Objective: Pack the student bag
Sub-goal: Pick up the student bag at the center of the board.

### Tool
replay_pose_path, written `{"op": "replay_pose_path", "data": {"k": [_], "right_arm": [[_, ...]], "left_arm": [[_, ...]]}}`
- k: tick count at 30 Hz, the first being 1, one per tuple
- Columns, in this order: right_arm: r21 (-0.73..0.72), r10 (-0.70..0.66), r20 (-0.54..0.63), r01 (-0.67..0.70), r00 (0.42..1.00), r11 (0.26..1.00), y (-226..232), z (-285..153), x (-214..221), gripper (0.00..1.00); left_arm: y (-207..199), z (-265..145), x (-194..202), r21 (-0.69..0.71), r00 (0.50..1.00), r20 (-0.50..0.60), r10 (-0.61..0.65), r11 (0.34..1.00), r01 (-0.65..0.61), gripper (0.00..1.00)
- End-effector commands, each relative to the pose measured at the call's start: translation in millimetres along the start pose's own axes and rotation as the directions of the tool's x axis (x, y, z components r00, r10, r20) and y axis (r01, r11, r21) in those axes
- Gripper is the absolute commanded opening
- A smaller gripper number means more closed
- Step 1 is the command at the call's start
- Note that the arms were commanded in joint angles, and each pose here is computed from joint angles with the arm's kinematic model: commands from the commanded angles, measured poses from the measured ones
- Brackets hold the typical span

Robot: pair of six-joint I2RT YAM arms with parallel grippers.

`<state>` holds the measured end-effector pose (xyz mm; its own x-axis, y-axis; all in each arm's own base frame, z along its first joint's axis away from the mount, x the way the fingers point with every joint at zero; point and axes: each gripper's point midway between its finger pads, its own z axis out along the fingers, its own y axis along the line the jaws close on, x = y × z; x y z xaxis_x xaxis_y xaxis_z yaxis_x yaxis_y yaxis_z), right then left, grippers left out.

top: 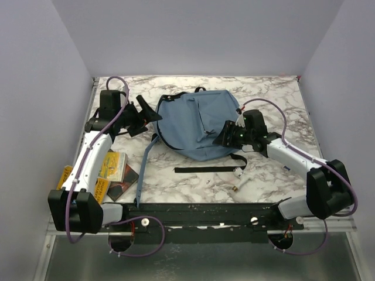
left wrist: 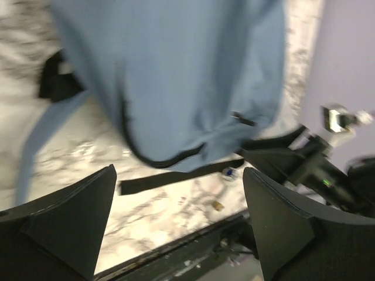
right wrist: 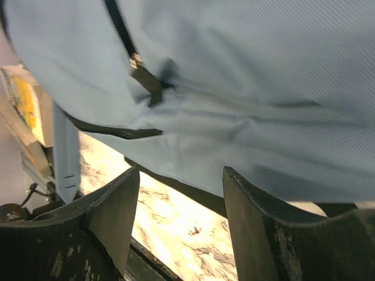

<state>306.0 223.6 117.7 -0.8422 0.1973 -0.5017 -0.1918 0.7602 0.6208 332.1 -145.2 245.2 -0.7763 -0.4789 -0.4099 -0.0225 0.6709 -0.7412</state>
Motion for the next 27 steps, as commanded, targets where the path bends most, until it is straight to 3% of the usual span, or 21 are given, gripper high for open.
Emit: {"op": "replay_pose_path", "data": {"k": [1, 7, 15, 18, 20, 22, 24, 25, 27], "right_arm": [[0.098, 0.03, 0.064, -0.036, 0.998, 0.994, -23.6, -7.9, 9.2, 0.63], [0.174, 0.047, 0.13, -0.07, 0.99, 0.982, -46.3, -15.3, 18.0, 0.68], [0.068, 0.089, 0.087, -0.095, 0.992, 0.993, -36.6, 14.0, 19.8, 0.69], [0.062, 0.092, 0.094, -0.098, 0.991, 0.993, -38.9, 23.3, 16.4, 0.69], [0.063, 0.081, 0.094, -0.087, 0.992, 0.994, -37.8, 29.5, 8.4, 0.69], [0.061, 0.072, 0.097, -0.078, 0.993, 0.995, -36.2, 36.5, -1.3, 0.69], [0.061, 0.052, 0.099, -0.058, 0.994, 0.996, -33.6, 43.2, -12.1, 0.69], [0.071, 0.041, 0.105, -0.048, 0.994, 0.996, -33.8, 46.1, -19.3, 0.69], [0.102, 0.016, 0.123, -0.028, 0.992, 0.994, -36.0, 50.0, -32.4, 0.69]], "left_arm": [[76.3, 4.9, 19.7, -0.236, 0.999, -0.009, -0.052, 0.971, 0.048, 0.88], [81.3, 41.9, 30.1, -0.186, 0.988, -0.086, -0.128, 0.976, 0.11, 0.83], [93.9, 71.2, 34.6, -0.242, 0.981, -0.121, -0.15, 0.963, 0.118, 0.48], [89.4, 77.2, 30.7, -0.228, 0.982, -0.127, -0.141, 0.968, 0.109, 0.41], [81.4, 83.1, 27.3, -0.208, 0.981, -0.141, -0.132, 0.973, 0.101, 0.33], [69.8, 87.1, 20.6, -0.183, 0.982, -0.143, -0.12, 0.979, 0.093, 0.15], [54.6, 85.8, 6.8, -0.151, 0.988, -0.121, -0.094, 0.986, 0.076, 0.1], [45.8, 83.5, -2.8, -0.141, 0.992, -0.104, -0.073, 0.988, 0.058, 0.0], [26.7, 76.0, -23.5, -0.128, 0.997, -0.07, -0.036, 0.991, 0.027, 0.0]]}}
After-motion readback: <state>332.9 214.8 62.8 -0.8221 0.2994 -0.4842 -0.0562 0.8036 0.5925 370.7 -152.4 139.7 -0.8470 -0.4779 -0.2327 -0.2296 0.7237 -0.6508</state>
